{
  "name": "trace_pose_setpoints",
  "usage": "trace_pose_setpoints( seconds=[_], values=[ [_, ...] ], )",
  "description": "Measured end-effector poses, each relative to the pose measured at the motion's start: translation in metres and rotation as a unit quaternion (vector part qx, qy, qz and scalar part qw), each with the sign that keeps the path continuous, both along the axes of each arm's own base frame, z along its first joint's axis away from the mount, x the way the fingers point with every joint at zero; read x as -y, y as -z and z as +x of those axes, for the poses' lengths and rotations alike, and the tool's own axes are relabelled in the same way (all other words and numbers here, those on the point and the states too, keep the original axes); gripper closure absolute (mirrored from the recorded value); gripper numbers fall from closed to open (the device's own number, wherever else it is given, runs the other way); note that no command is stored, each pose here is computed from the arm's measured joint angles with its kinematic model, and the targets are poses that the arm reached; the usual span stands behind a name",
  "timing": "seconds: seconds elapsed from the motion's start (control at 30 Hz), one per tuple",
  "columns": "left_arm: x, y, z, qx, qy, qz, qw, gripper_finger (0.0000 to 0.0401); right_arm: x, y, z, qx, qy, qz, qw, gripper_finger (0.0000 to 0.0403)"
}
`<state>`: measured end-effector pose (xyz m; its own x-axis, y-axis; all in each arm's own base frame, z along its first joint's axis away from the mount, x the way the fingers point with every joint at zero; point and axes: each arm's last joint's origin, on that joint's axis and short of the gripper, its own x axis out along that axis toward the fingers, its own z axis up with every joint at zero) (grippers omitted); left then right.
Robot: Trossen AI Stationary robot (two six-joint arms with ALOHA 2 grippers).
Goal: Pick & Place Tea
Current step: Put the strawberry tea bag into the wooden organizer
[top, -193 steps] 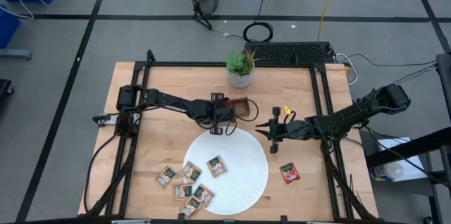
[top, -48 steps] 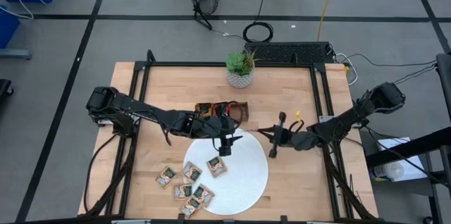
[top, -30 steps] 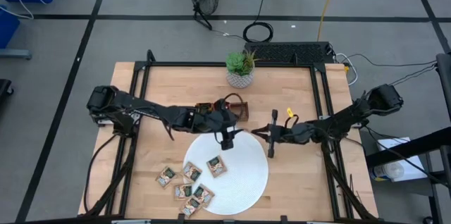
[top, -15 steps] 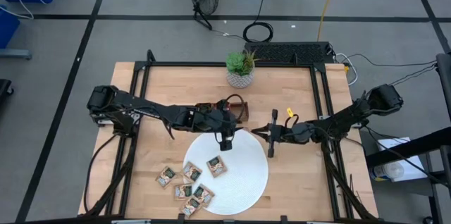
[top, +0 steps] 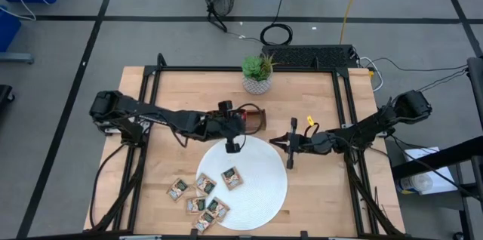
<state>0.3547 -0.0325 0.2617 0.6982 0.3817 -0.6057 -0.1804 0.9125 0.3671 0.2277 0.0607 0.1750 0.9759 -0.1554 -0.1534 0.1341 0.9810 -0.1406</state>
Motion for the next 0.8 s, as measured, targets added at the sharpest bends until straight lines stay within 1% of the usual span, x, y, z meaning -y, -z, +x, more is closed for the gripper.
trace_pose_setpoints(
  seconds=[0.07,0.17,0.27,0.37,0.53,0.6,0.8],
  values=[
    [-0.006,0.004,-0.002,-0.023,-0.006,-0.004,1.000,0.0399,0.000,0.000,0.000,0.001,0.000,0.000,1.000,0.0395],
    [-0.017,0.014,0.004,-0.037,-0.007,-0.024,0.999,0.0399,0.000,-0.001,0.000,0.005,0.000,0.002,1.000,0.0395],
    [-0.026,0.027,0.005,-0.070,-0.015,-0.035,0.997,0.0400,0.000,-0.001,0.000,0.007,0.000,0.003,1.000,0.0395],
    [-0.034,0.028,0.004,-0.077,-0.022,-0.045,0.996,0.0400,0.000,0.000,0.000,0.002,0.002,0.013,1.000,0.0395],
    [-0.045,0.035,0.003,-0.099,-0.036,-0.064,0.992,0.0400,0.000,0.001,0.000,-0.002,0.003,0.012,1.000,0.0394],
    [-0.049,0.037,0.005,-0.096,-0.041,-0.065,0.992,0.0400,0.000,0.001,0.000,-0.002,0.003,0.012,1.000,0.0394],
    [-0.057,0.059,0.011,-0.125,-0.035,-0.095,0.987,0.0401,0.000,0.001,0.000,-0.002,0.002,0.012,1.000,0.0394]
  ],
)
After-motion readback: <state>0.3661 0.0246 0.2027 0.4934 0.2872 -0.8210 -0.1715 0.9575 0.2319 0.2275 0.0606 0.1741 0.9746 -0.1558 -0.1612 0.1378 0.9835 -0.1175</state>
